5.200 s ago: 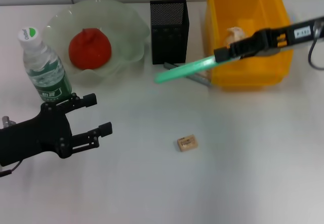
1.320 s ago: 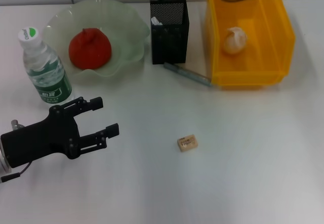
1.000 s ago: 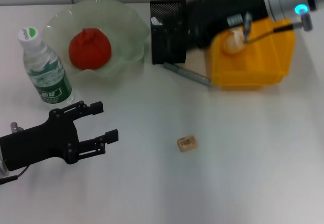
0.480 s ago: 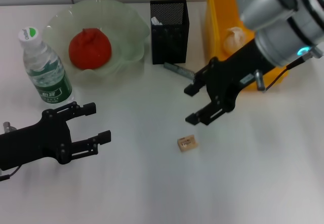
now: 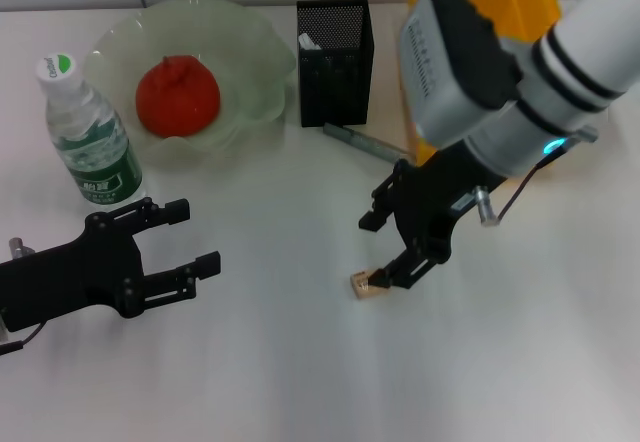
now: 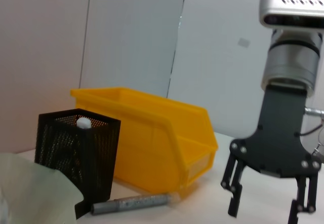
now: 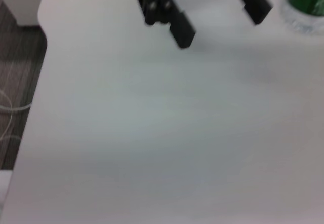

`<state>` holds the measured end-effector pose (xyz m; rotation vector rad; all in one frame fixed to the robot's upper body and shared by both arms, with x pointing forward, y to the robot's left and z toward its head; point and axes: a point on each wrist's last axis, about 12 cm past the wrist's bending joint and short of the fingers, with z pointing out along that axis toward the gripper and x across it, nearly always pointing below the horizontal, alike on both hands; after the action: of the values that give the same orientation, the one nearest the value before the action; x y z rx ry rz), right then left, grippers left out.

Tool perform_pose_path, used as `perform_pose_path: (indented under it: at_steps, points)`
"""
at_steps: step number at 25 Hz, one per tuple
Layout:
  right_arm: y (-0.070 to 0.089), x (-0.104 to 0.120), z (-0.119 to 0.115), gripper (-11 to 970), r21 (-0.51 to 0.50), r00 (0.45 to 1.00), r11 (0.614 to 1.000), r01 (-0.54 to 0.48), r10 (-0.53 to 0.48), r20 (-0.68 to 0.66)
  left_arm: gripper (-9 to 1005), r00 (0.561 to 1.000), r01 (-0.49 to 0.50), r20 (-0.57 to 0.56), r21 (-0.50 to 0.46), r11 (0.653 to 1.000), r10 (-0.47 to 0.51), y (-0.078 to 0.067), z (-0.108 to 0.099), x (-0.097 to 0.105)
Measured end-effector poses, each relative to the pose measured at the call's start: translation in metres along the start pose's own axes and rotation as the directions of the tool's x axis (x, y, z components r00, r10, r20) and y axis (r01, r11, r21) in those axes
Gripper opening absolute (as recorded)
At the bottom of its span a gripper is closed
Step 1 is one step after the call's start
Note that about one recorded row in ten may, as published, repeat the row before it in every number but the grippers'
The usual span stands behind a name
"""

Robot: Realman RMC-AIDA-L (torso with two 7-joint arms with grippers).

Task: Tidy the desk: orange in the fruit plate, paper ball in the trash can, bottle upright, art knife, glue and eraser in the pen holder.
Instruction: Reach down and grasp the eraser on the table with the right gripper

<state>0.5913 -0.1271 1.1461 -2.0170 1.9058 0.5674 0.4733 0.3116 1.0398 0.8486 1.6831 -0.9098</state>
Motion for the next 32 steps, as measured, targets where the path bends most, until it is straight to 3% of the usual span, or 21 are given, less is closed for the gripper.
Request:
perform_pose_path:
  at_steps: [7, 17, 25, 32]
  points:
    - [0.003, 0.002, 0.022, 689, -0.003, 0.998, 1.0, 0.028, -0.028, -0.059, 802, 1.0, 0.008, 0.0, 0.001, 1.0, -0.008, -0.002, 0.001, 0.002]
    - [0.005, 0.001, 0.033, 673, 0.009, 0.996, 0.999, 0.053, -0.052, -0.074, 802, 1.0, 0.012, 0.004, -0.003, 1.0, -0.012, -0.003, 0.001, 0.003]
    - [0.007, 0.001, 0.04, 479, 0.01, 0.995, 0.998, 0.063, -0.062, -0.079, 802, 1.0, 0.019, 0.006, -0.005, 1.0, -0.019, -0.004, 0.0, 0.005]
    - [0.007, 0.001, 0.04, 453, 0.01, 0.995, 0.998, 0.062, -0.061, -0.079, 802, 1.0, 0.02, 0.008, -0.006, 1.0, -0.02, -0.005, 0.0, 0.005]
